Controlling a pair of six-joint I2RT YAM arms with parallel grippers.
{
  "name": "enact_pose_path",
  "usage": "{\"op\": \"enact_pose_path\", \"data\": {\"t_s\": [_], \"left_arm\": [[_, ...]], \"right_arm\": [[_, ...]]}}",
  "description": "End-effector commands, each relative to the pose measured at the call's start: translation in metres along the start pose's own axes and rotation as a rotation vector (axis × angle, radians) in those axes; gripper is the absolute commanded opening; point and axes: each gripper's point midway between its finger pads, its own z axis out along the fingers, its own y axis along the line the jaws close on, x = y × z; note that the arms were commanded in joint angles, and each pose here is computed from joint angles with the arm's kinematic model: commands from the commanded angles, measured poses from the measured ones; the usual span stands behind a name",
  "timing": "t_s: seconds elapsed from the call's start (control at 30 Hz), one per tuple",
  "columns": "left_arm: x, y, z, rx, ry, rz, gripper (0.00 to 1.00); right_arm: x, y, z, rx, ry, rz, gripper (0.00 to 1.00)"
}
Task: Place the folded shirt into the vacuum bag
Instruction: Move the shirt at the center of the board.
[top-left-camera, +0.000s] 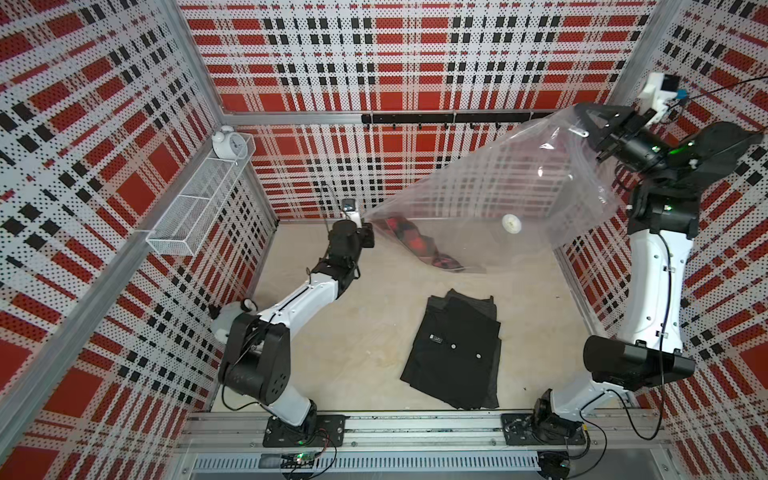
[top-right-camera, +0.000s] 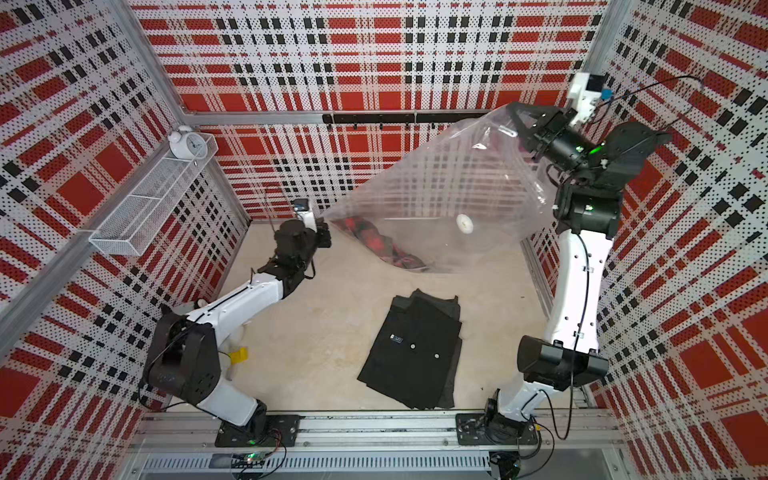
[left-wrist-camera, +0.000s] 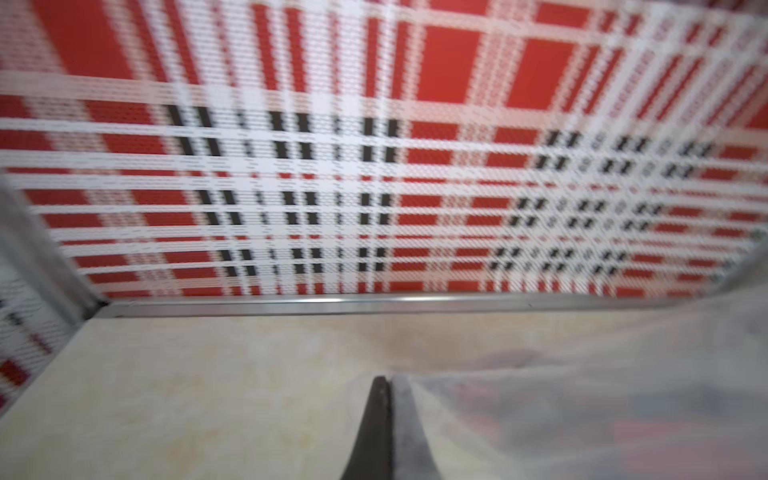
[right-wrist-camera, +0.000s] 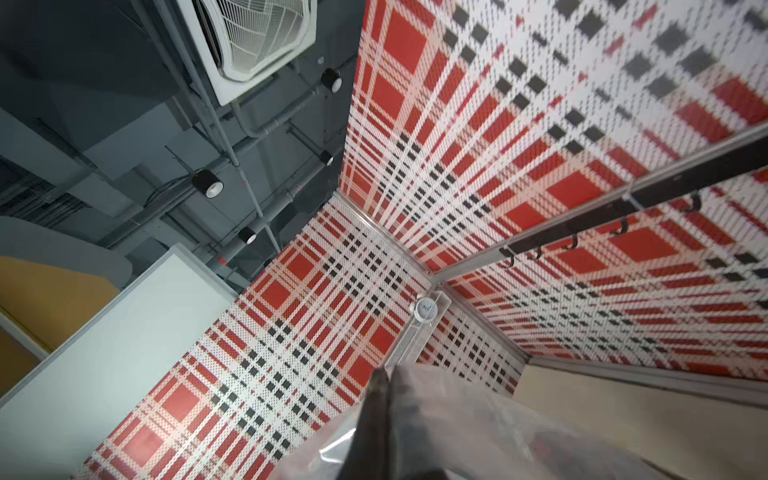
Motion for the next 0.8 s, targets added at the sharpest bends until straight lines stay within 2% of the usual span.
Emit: {"op": "enact_pose_path", "data": {"t_s": [0.0,0.1,0.17,0.23,0.27,0.37,0.4,0.47,0.57,0.7,0.77], "left_arm": [[-0.011,0.1,-0.023,-0.226,-0.094,-0.164,0.0],[-0.003,0.175,-0.055,-0.378,-0.154,-0.29,0.0],[0.003,0.211,-0.074,-0.449,-0.183,-0.363,0.0],[0.013,0.229,-0.08,-0.46,-0.174,-0.415,0.04],[0.019,0.236,-0.078,-0.464,-0.157,-0.437,0.13],[0.042,0.24,-0.063,-0.442,-0.06,-0.482,0.19],[0.05,0.241,-0.06,-0.443,-0.032,-0.493,0.23],[0.067,0.245,-0.054,-0.473,0.038,-0.526,0.45],[0.08,0.248,-0.054,-0.516,0.119,-0.559,0.62],[0.072,0.25,-0.07,-0.577,0.125,-0.581,0.8],[0.06,0.251,-0.081,-0.606,0.11,-0.577,0.94]], "right_arm": [[0.025,-0.002,0.018,-0.003,-0.009,-0.077,0.0],[0.075,-0.018,0.041,0.007,0.086,-0.05,0.0],[0.111,-0.033,0.05,0.037,0.143,-0.032,0.0],[0.149,-0.054,0.054,0.082,0.204,-0.008,0.0],[0.169,-0.068,0.054,0.109,0.235,0.006,0.0],[0.222,-0.111,0.042,0.196,0.297,0.054,0.0],[0.237,-0.125,0.037,0.225,0.314,0.07,0.0],[0.269,-0.157,0.02,0.287,0.348,0.109,0.0],[0.308,-0.194,-0.003,0.357,0.383,0.166,0.0],[0.339,-0.219,-0.025,0.412,0.412,0.206,0.0],[0.353,-0.227,-0.03,0.428,0.43,0.216,0.0]]}}
